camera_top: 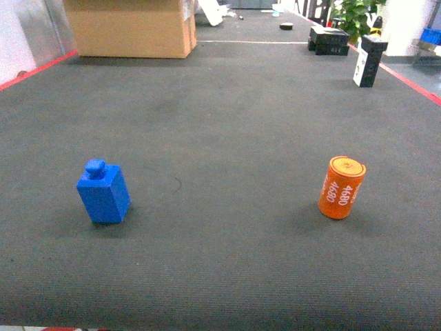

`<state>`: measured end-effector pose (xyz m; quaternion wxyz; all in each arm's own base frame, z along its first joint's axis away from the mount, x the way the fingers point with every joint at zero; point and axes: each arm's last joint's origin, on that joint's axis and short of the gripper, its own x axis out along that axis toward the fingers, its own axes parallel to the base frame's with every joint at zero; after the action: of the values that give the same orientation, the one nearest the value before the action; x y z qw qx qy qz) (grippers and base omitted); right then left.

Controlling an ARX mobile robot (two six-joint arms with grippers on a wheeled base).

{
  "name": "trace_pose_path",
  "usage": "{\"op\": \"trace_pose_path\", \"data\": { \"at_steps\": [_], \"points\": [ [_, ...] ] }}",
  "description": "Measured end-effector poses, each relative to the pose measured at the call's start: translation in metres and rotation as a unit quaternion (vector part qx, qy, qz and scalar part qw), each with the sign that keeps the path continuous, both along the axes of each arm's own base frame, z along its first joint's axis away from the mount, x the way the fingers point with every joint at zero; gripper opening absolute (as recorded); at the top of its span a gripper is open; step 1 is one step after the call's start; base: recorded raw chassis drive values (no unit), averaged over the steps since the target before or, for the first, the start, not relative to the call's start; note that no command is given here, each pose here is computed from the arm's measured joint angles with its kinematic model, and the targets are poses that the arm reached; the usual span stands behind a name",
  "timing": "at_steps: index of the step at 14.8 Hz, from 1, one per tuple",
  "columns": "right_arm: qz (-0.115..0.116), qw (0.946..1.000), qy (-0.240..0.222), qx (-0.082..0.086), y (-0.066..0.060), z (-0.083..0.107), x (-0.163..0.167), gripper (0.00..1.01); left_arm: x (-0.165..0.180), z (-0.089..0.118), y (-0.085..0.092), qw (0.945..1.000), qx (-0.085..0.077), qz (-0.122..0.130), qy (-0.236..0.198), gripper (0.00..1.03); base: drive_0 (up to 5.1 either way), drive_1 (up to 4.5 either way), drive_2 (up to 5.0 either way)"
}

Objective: Sort blue parts and orange caps into right shelf containers

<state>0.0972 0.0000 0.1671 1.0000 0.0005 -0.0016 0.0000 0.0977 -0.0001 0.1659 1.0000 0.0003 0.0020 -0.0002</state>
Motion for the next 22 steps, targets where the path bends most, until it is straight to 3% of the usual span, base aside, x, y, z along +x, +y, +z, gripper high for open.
{"op": "trace_pose_path", "data": {
  "at_steps": [22],
  "points": [
    [0.0, 1.0, 0.0, 0.0, 0.0, 0.0, 0.0, 0.98, 0.0, 0.0, 0.0, 1.0, 0.0, 0.0, 0.0, 0.98, 0.0, 0.0, 0.0]
  ]
}}
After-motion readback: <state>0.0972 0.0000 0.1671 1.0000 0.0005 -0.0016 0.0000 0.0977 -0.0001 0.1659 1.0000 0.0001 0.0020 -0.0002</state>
